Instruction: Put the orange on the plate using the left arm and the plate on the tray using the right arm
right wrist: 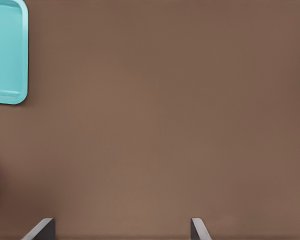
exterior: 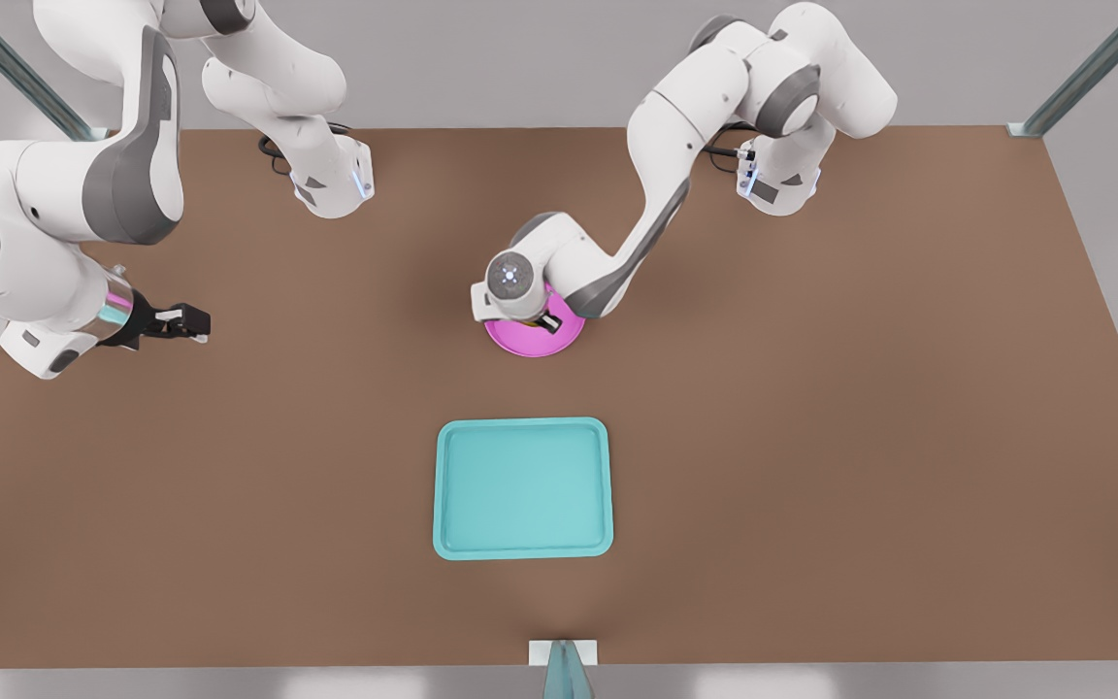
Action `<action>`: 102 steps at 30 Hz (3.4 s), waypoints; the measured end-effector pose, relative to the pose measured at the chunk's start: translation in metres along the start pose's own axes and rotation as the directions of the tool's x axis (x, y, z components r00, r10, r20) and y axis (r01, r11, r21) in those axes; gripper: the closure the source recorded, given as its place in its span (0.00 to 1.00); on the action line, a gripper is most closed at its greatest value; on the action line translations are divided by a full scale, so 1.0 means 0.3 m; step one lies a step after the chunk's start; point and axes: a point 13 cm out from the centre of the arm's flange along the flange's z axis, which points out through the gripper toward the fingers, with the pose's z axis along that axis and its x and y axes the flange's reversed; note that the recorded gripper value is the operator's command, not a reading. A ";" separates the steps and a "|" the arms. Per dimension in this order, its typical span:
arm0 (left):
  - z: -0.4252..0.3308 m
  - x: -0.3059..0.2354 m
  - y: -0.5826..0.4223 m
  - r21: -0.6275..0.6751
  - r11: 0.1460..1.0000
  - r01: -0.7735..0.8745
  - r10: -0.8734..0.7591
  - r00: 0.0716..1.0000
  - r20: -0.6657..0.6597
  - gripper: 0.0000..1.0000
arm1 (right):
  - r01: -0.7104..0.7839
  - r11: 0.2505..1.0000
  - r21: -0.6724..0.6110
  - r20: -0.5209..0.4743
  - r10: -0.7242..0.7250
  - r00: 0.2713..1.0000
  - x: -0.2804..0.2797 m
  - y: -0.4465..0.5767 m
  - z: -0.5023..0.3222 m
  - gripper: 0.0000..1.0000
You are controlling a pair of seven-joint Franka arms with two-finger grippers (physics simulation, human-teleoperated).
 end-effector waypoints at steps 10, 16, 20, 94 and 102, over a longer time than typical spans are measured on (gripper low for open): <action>-0.913 0.212 1.080 0.096 0.777 0.622 -0.627 0.752 0.203 0.00 | 0.105 0.989 -0.106 -0.204 -0.125 0.971 0.008 0.306 0.374 0.00; -1.166 0.707 1.539 0.178 0.695 0.697 -0.717 0.691 0.095 0.00 | 0.196 0.940 -0.277 -0.249 -0.268 0.931 0.206 0.985 0.866 0.00; -1.157 0.757 1.544 0.125 0.752 0.647 -0.659 0.745 0.102 0.00 | 0.157 0.941 -0.300 -0.202 -0.224 0.954 0.355 1.136 1.067 0.00; -1.114 0.770 1.540 0.082 0.850 0.520 -0.525 0.849 0.059 0.00 | -0.144 0.808 -0.571 0.124 0.259 0.958 -0.641 1.249 0.995 0.79; -1.111 0.770 1.540 0.082 0.850 0.520 -0.525 0.849 0.057 0.00 | -0.186 0.788 -0.587 0.118 0.310 0.943 -0.674 1.167 0.999 0.68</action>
